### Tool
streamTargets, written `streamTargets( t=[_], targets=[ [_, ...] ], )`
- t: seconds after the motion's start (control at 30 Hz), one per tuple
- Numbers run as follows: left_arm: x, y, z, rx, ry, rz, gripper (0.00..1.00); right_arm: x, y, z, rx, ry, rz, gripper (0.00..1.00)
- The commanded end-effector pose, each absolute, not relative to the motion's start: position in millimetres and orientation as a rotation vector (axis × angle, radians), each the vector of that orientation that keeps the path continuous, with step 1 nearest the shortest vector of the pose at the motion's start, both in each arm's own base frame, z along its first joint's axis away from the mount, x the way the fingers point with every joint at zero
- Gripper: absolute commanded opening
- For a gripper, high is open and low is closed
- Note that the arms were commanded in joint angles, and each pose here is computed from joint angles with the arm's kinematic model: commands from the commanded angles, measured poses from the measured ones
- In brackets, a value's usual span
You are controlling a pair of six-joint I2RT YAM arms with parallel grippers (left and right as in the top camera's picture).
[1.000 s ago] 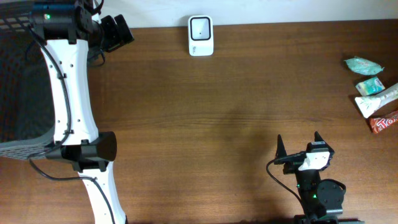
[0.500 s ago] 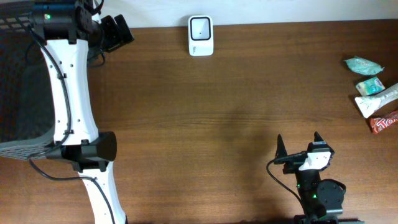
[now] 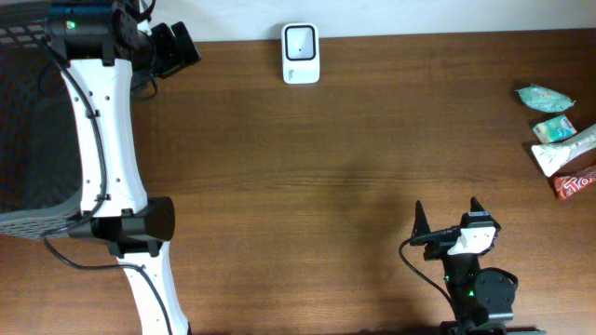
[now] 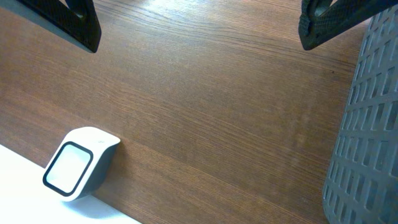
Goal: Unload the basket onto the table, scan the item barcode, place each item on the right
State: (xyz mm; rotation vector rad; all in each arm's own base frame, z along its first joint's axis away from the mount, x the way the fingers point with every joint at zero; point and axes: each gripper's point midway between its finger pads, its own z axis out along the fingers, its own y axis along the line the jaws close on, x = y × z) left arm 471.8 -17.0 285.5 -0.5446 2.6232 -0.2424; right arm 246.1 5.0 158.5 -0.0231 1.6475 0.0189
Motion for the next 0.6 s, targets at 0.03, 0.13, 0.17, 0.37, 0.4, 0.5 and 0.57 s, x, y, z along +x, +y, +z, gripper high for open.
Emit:
streamTargets(
  t=[0.03,0.13,0.17,0.37,0.4,0.5,0.57],
  targets=[
    [471,-18,291,-0.522,2.613,-0.247,0.99,246,2,156,-0.01,1.647,0.012,0.99],
    [471,-18,291,-0.522,2.613,-0.247,0.99,246,2,156,-0.01,1.647,0.012,0.99],
    [471,-18,291,-0.522,2.613,-0.247,0.99,246,2,156,-0.01,1.647,0.012,0.99],
    [471,-18,291,-0.518,2.614,-0.242,0.99,246,2,156,-0.01,1.647,0.012,0.99],
    [471,-12,290,-0.508,2.611,-0.196,0.99,246,2,156,-0.01,1.647,0.012,0.99],
    [467,-10,300,-0.508,2.588,-0.181,0.99,246,2,156,-0.01,1.647,0.012,0.99],
    [460,-15,317,-0.483,2.553,-0.18,0.99,246,2,156,-0.01,1.647,0.012,0.99]
  ],
)
